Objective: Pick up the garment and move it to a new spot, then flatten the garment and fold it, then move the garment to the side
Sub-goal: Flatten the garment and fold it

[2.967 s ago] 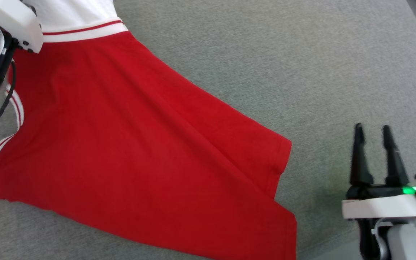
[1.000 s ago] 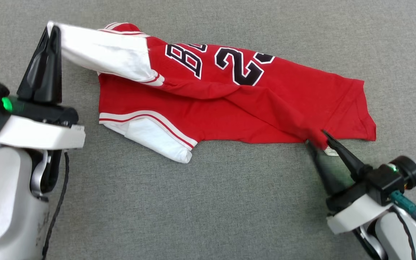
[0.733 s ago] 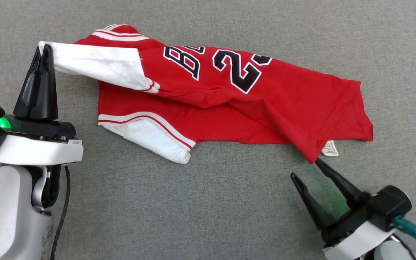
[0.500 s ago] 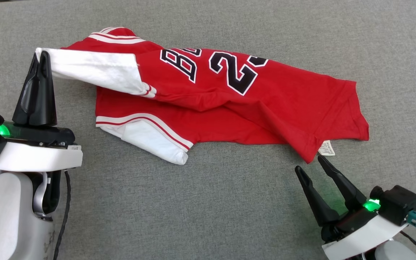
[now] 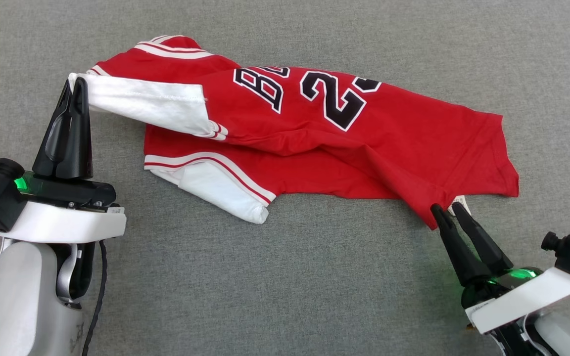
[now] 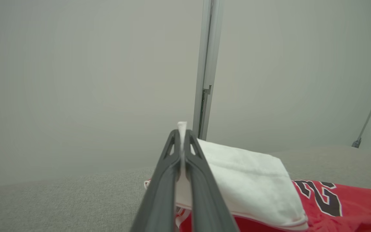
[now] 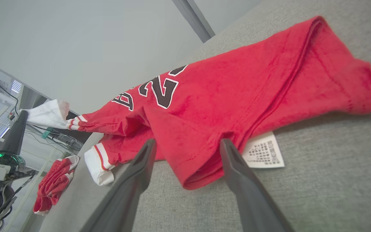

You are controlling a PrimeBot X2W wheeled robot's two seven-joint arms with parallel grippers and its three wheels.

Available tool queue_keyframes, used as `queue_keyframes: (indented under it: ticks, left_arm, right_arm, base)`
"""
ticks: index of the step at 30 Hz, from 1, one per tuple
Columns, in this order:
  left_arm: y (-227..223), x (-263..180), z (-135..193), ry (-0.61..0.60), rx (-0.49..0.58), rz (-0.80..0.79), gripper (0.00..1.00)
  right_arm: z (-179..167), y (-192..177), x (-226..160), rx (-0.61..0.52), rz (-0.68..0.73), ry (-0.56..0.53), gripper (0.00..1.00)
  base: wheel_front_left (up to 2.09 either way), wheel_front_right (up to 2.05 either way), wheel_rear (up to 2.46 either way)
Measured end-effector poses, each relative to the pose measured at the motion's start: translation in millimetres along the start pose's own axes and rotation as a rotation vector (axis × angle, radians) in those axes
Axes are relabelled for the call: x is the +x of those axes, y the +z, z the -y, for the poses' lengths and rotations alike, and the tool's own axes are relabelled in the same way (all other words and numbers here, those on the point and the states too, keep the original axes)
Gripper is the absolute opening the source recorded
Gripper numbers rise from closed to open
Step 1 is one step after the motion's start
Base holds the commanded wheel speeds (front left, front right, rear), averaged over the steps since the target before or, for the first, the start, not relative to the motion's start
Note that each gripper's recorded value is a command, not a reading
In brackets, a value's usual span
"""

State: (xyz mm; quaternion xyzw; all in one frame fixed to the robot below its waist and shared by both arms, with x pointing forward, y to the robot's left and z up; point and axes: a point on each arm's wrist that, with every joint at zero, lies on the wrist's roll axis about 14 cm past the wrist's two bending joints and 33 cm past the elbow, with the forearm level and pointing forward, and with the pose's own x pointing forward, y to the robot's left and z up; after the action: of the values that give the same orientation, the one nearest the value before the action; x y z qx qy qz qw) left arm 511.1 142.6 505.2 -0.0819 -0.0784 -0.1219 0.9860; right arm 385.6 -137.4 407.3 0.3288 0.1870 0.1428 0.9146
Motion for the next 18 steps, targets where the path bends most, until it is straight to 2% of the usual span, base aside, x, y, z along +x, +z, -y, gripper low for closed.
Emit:
queue_keyframes:
  ticks: [8,17,18]
  left_arm:
    - [-3.2,-4.1,-1.1,0.004,0.01,-0.012,0.0]
    - [-2.4,-7.4,-4.8,0.016,0.019,-0.014,0.0]
    - [-2.2,-7.4,-5.0,0.018,0.018,-0.013,0.0]
  right_arm:
    - [6.6,1.7,14.5,0.146,-0.024,-0.018,1.0]
    - [11.2,-7.9,17.4,0.171,-0.068,-0.028,1.0]
    - [11.2,-8.1,17.3,0.173,-0.069,-0.028,0.85]
  base:
    - [0.0,0.0,0.0]
    - [0.0,0.0,0.0]
    - [0.0,0.0,0.0]
